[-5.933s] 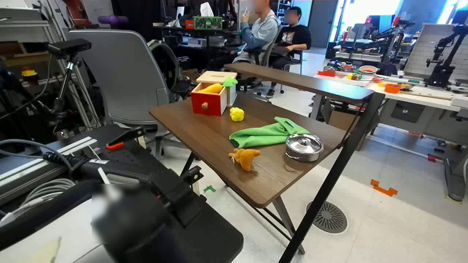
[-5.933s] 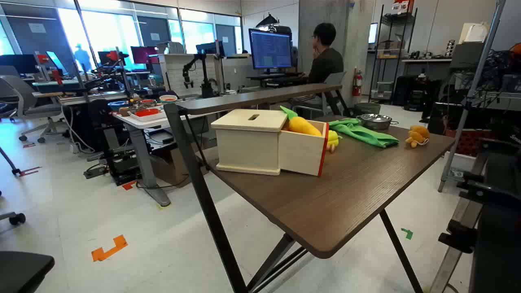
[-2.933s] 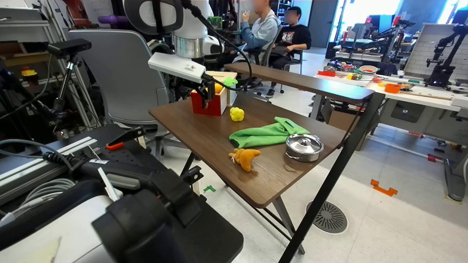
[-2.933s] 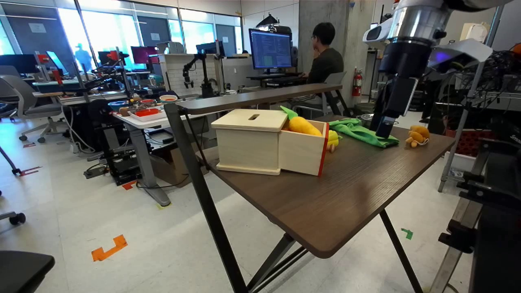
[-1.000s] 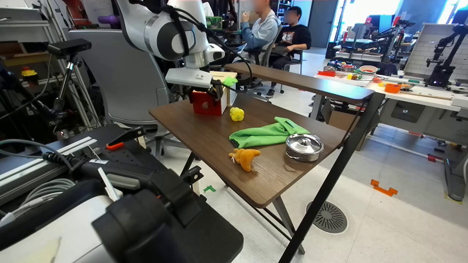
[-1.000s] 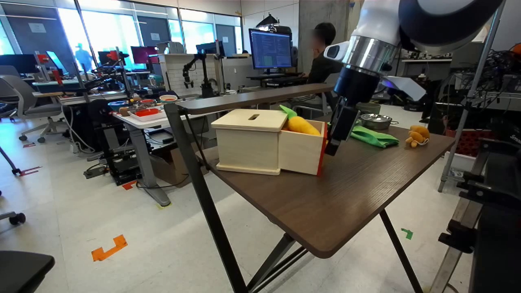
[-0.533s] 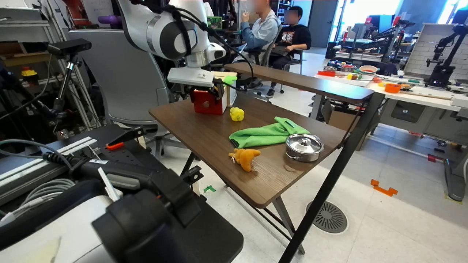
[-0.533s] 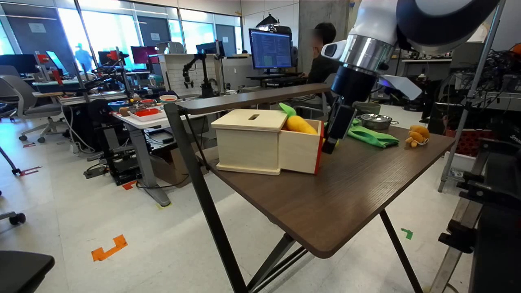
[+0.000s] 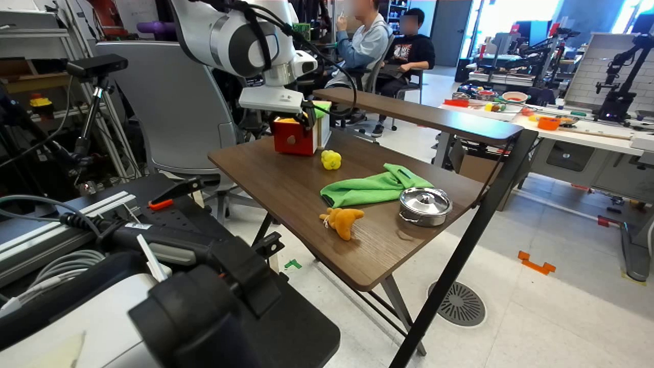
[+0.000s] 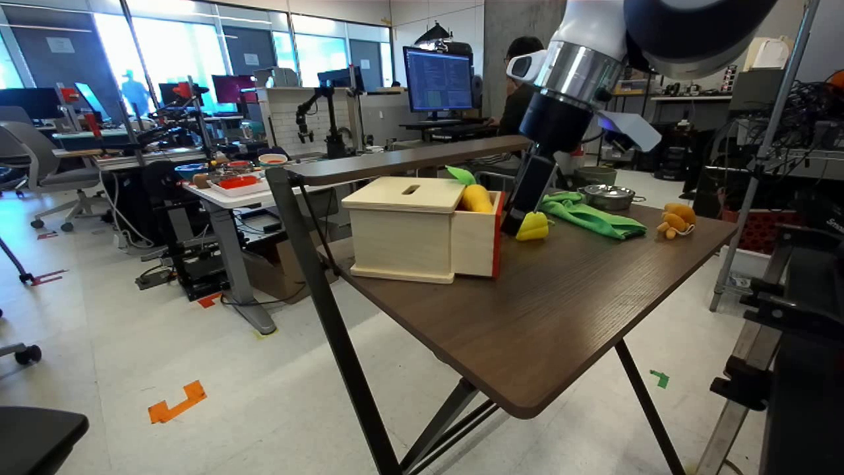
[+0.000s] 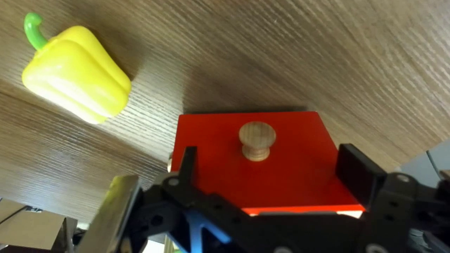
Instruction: Close the drawer
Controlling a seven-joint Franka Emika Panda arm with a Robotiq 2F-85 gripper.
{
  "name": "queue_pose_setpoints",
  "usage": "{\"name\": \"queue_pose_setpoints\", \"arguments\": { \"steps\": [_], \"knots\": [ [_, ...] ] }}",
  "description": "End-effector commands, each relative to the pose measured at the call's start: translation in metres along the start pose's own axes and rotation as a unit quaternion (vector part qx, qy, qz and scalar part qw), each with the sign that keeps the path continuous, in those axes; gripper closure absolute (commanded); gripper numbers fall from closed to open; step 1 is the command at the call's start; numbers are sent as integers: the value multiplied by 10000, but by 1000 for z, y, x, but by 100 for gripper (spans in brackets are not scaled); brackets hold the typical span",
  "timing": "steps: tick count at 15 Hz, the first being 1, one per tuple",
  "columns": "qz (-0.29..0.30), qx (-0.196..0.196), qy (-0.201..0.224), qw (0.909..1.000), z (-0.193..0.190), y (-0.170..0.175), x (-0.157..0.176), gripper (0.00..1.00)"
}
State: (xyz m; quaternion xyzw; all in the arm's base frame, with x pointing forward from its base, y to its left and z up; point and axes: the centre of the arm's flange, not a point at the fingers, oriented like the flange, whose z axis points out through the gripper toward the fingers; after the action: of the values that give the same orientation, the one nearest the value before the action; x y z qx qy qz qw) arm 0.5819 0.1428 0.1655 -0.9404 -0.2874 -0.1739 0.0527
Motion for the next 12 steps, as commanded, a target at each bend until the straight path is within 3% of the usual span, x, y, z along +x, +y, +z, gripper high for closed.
{"name": "queue_pose_setpoints", "arguments": {
  "steps": [1,12],
  "knots": [
    [-47,13,213,9998,14,6,9,0],
    [-112,4,510,9986,26,11,30,0]
  ]
}}
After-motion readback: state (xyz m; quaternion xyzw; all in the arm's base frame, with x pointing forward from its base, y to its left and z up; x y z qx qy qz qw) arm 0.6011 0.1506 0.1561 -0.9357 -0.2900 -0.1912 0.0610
